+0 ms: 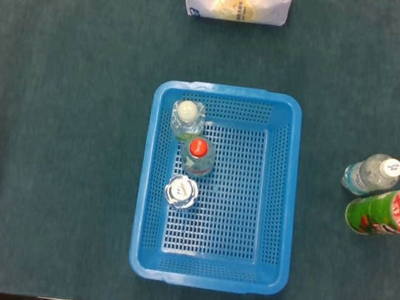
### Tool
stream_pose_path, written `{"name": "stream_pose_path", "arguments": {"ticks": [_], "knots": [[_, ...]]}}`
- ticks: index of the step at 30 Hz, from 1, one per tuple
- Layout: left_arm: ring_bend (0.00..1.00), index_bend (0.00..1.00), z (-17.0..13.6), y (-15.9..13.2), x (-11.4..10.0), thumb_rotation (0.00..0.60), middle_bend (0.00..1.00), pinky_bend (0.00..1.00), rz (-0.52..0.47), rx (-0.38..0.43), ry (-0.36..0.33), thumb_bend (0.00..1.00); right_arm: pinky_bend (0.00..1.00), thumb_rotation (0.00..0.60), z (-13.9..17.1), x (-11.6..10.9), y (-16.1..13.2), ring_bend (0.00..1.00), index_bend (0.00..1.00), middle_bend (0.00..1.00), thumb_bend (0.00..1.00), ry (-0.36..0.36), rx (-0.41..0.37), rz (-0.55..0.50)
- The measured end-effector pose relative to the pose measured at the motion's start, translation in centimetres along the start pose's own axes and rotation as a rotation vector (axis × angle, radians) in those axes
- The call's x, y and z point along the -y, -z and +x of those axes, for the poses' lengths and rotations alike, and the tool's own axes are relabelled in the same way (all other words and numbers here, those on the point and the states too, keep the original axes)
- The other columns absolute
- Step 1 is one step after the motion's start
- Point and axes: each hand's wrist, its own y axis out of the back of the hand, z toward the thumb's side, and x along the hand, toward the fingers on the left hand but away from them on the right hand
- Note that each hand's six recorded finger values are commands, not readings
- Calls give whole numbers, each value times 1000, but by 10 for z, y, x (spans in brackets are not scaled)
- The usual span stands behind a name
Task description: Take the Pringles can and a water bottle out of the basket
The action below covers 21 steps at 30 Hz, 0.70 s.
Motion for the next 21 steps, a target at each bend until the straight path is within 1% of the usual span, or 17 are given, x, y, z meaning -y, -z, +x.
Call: {"name": "stream_pose_path", "arguments": {"ticks": [5, 10, 12, 15, 18, 21], "knots": [[140, 299, 3, -1, 0, 600, 227, 368, -15, 21, -21, 246, 592, 600, 26, -5, 9, 298, 227, 293, 0, 69, 82, 36], [141, 303, 5, 1, 2, 600, 229, 368, -18, 29, -7, 246, 588, 600, 52, -15, 14, 298, 247, 320, 0, 157, 150, 29], [142, 303, 6, 3, 3, 600, 229, 368, -19, 27, -2, 246, 588, 600, 66, -17, 16, 298, 248, 323, 0, 190, 189, 19], [142, 304, 8, 6, 2, 600, 229, 368, -22, 21, 1, 246, 588, 600, 87, -15, 19, 298, 247, 325, 0, 218, 255, 0], [142, 304, 10, 7, 1, 600, 229, 368, -21, 20, -2, 246, 588, 600, 102, -11, 22, 298, 250, 325, 0, 226, 306, -17], [142, 304, 12, 5, 3, 600, 229, 368, -26, 26, -3, 246, 588, 600, 107, -10, 27, 298, 254, 325, 0, 230, 332, -31]]}}
